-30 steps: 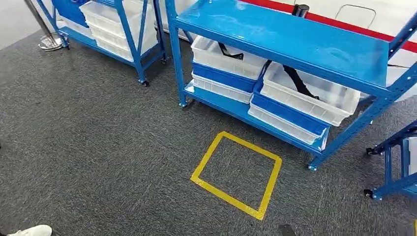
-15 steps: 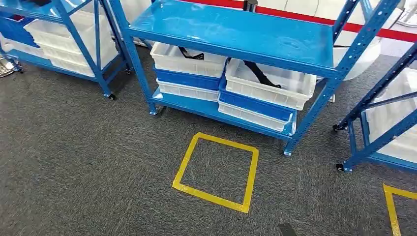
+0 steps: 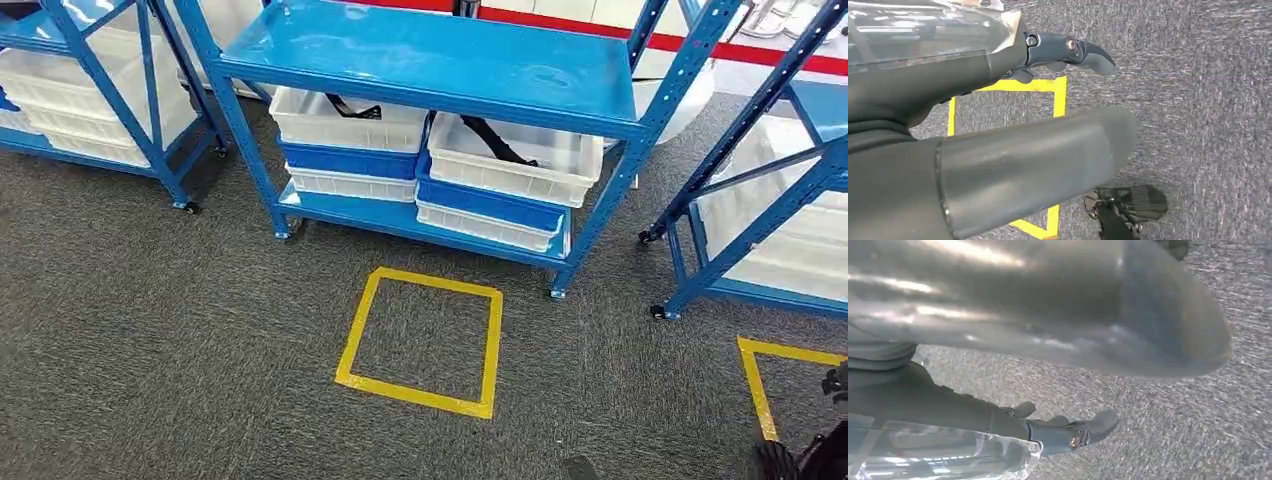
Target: Take the parts from the cabinet and place them on the table.
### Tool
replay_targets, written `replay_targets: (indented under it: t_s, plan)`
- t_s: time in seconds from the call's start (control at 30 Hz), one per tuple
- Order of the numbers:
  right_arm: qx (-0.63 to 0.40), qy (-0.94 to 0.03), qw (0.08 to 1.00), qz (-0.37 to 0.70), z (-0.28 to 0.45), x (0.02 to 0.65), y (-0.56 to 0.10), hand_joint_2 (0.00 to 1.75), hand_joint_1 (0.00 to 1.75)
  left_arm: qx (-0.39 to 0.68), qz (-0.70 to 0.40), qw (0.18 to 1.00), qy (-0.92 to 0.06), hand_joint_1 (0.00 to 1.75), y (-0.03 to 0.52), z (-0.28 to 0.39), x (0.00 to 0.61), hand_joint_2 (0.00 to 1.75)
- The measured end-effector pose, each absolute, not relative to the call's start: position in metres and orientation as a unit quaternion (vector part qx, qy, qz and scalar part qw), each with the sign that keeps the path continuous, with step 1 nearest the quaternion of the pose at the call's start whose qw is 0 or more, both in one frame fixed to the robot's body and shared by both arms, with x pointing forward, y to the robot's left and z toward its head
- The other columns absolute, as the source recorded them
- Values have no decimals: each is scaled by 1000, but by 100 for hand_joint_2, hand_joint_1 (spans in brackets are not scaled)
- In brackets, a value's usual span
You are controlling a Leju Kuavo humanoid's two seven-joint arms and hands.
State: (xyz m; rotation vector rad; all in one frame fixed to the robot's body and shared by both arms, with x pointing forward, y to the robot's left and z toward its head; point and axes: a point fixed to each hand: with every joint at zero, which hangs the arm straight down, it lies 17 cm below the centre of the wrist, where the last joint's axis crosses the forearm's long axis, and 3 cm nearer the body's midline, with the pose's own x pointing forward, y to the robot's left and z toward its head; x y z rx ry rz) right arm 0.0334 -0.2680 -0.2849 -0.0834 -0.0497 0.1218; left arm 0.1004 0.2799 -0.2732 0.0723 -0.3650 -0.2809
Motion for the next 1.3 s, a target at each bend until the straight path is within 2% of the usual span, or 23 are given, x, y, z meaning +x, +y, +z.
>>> replay_targets:
  t_s: [1.3]
  plan:
    - [-43, -24, 996, 78, -285, 28, -264, 0, 0, 58, -148, 970, -185, 0, 290, -273, 106, 0]
